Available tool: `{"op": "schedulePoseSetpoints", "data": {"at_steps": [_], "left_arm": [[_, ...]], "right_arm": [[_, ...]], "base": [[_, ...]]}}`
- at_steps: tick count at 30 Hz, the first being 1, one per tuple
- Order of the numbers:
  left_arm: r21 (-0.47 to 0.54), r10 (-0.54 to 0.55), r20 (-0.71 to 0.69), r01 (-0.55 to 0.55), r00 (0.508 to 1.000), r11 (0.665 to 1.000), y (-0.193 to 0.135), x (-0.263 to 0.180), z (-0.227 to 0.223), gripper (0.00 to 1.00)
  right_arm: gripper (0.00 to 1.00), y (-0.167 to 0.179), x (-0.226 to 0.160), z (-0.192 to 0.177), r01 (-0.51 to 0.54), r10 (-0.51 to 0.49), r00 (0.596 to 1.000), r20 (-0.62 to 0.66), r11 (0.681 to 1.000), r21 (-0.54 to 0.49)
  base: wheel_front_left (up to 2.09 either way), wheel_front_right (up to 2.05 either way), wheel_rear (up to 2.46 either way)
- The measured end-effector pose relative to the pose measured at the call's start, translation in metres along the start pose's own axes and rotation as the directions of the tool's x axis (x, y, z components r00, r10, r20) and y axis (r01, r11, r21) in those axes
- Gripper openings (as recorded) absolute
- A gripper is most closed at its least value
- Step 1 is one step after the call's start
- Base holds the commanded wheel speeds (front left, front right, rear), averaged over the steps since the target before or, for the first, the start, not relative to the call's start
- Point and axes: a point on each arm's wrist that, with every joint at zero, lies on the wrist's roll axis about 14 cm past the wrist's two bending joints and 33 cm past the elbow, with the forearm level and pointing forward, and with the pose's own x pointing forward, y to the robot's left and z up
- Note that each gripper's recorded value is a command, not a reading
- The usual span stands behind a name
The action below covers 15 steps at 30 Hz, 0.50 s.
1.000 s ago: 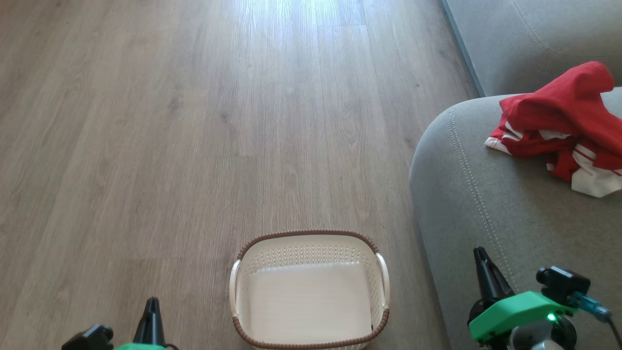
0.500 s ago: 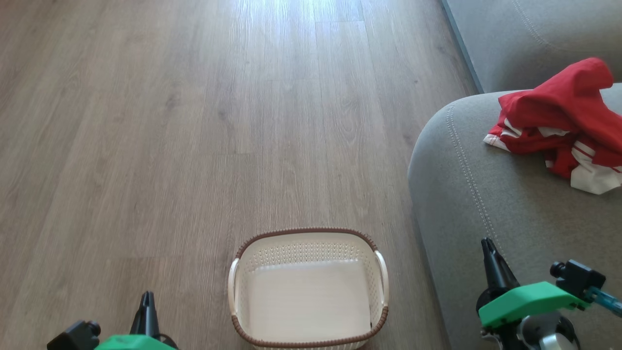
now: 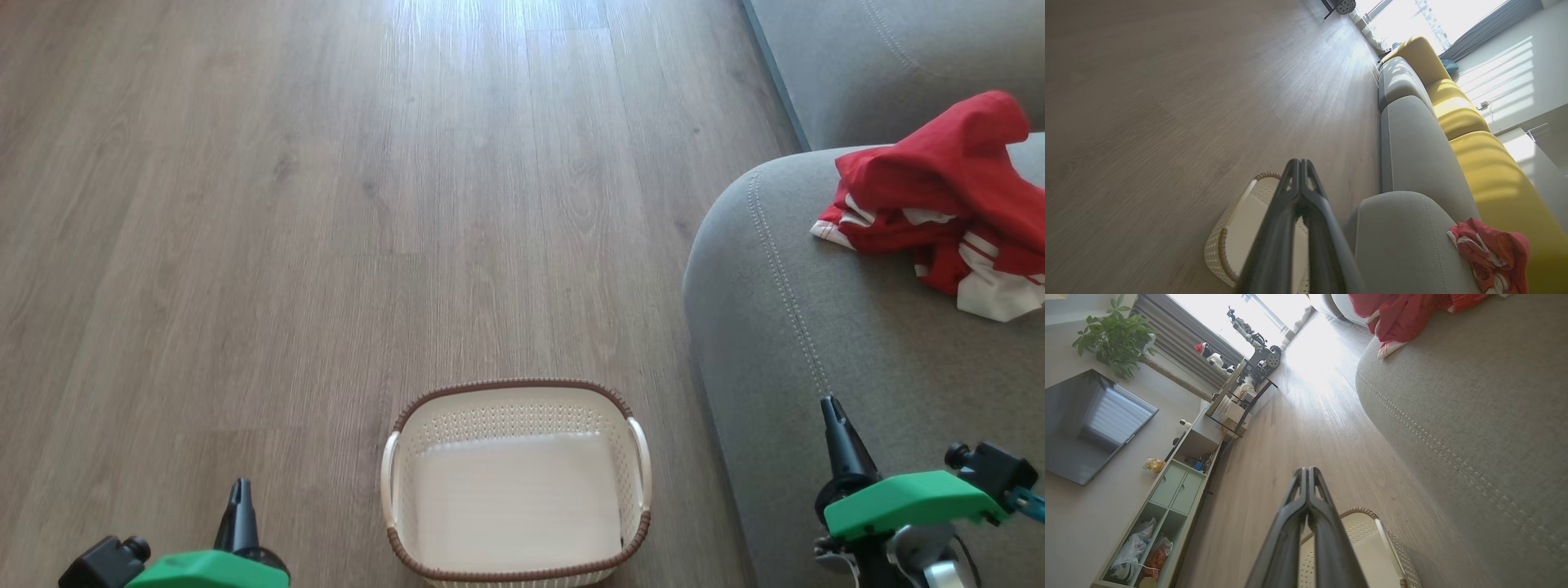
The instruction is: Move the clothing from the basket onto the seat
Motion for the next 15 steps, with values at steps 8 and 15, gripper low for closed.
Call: {"op": "schedulePoseSetpoints", "data": {"at_steps": [8,15], "left_arm": [[-0.080,-0.012,-0.002,0.012,1.000,0.997,-0.0033,0.0033,0.0035,0.00],[-0.161,-0.032,0.002,0.032,0.999,0.986,-0.0091,0.0073,0.0084,0.00]], "right_arm": [[0.00,0.0014,0.0034,0.0041,0.000,0.000,1.000,0.006,0.997,0.078],[0.00,0.0016,0.0050,0.0083,-0.001,-0.002,1.000,0.015,0.987,0.159]], "base": [[0.00,0.00,0.00],[0.00,0.00,0.00]]}}
